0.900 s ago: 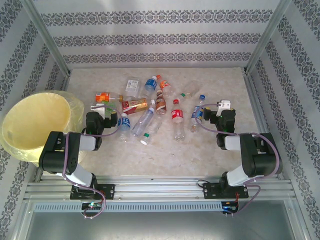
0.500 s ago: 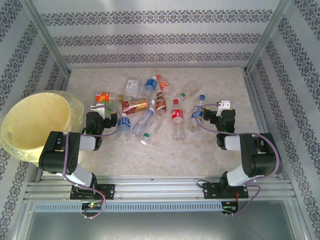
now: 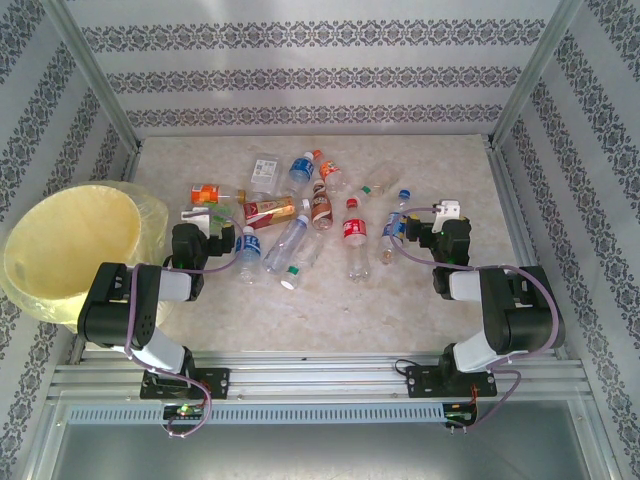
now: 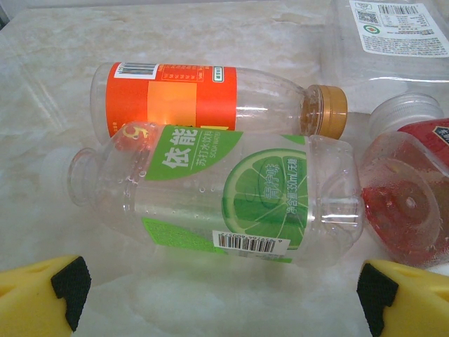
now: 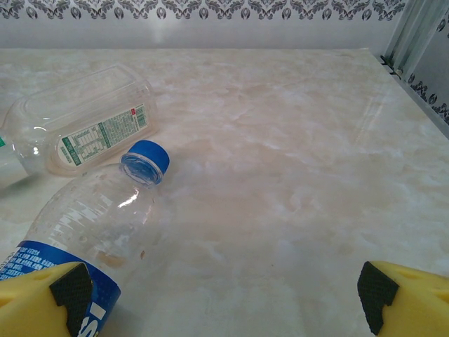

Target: Put the plastic bottles in the bin

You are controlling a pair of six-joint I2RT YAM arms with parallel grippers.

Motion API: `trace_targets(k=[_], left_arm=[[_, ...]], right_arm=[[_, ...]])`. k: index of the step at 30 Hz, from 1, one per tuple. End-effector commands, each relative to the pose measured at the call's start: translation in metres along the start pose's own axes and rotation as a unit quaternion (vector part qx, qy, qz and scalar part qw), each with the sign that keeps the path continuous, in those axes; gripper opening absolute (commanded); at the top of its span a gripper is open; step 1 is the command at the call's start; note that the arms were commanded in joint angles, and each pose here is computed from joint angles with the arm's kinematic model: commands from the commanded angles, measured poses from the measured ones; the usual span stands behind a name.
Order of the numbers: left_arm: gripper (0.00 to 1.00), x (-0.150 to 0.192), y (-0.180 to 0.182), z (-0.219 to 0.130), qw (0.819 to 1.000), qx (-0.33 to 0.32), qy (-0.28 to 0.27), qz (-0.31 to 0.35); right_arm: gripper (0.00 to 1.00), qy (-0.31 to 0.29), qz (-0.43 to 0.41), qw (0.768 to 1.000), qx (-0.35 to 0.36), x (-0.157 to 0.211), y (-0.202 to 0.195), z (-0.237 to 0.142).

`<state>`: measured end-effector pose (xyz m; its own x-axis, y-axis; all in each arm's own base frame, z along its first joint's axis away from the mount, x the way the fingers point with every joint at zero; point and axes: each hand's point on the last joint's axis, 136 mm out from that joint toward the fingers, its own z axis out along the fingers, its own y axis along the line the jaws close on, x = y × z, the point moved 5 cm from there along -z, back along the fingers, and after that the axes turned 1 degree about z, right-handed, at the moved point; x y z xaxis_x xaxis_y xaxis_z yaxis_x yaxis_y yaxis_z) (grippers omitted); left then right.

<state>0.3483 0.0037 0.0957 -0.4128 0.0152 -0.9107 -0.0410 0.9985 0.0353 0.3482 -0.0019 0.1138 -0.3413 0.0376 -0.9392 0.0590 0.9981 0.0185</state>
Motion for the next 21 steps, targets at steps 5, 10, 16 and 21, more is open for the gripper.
trace_targets(k=[5, 10, 16, 21], left_arm=[[0.99, -0.021, 0.006, -0.002, 1.0, -0.01, 0.007, -0.005], [1.0, -0.043, 0.003, -0.015, 1.0, -0.002, 0.011, -0.001], [1.0, -0.1, 0.004, -0.053, 0.998, -0.046, -0.024, -0.042], [1.0, -0.127, -0.03, -0.073, 0.991, -0.036, -0.017, -0.126]], right_arm=[[0.98, -0.013, 0.008, 1.0, -0.004, -0.009, 0.001, -0.001], [0.98, -0.015, 0.007, 1.0, -0.005, -0.022, 0.0, -0.008], [0.98, -0.008, 0.043, 0.998, 0.042, -0.061, -0.011, -0.032], [0.98, 0.041, 0.145, 0.987, 0.055, -0.075, -0.012, -0.049]])
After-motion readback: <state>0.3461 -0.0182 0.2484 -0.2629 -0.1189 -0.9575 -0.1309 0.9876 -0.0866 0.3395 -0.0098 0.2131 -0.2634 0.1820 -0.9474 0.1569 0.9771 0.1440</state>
